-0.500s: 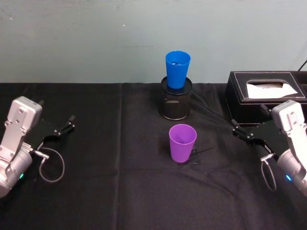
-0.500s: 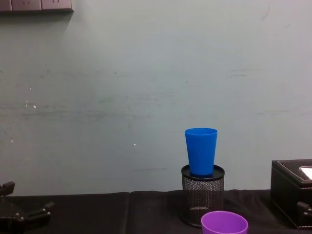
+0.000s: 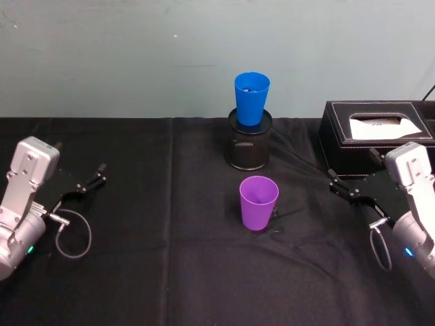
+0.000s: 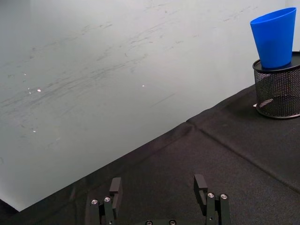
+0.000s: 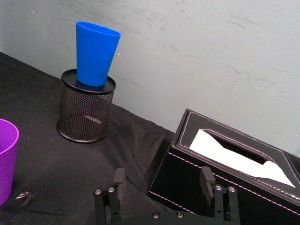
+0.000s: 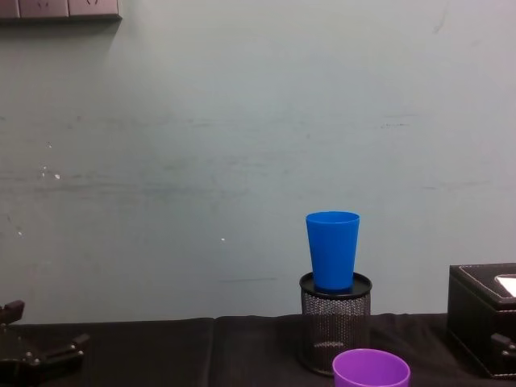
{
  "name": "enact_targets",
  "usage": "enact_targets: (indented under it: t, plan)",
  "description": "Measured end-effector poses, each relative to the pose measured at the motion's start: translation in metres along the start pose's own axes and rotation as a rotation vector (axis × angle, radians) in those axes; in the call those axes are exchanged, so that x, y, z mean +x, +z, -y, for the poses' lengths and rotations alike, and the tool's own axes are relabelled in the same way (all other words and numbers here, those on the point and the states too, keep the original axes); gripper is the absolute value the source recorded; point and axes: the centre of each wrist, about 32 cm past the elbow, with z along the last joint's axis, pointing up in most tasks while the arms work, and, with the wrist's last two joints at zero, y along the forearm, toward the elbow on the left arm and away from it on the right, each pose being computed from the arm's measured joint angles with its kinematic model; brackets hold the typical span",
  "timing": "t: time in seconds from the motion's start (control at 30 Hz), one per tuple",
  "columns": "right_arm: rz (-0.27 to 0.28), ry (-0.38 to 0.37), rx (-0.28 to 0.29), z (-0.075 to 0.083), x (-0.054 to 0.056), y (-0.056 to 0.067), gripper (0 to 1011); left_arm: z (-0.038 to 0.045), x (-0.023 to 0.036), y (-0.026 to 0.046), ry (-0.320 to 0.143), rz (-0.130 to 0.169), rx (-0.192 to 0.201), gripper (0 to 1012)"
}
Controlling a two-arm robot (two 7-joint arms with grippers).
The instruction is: Pick up one cup with a gripper and tap it against the other cup.
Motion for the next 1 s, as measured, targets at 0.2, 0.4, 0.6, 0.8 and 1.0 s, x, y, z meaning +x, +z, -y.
enact_targets:
  t: [0.2, 0.4, 0.6, 0.8, 1.0]
  plan:
    - [0.000, 0.000, 0.000, 0.0000, 0.0000, 0.0000, 1004, 0.0000, 0.0000, 0.0000, 0.000, 0.000, 0.000, 1000]
    - [0.000, 0.000, 0.000, 0.0000, 0.0000, 0.0000, 1004, 0.0000, 0.0000, 0.0000, 0.000, 0.000, 0.000, 1000]
    - [0.000, 0.000, 0.000, 0.0000, 0.0000, 0.0000, 1004, 0.0000, 0.0000, 0.0000, 0.000, 0.000, 0.000, 1000]
    - [0.000, 0.000, 0.000, 0.0000, 0.0000, 0.0000, 1004, 0.0000, 0.0000, 0.0000, 0.000, 0.000, 0.000, 1000]
    - [0.000, 0.000, 0.000, 0.0000, 0.0000, 0.0000, 1004, 0.0000, 0.0000, 0.0000, 0.000, 0.000, 0.000, 1000]
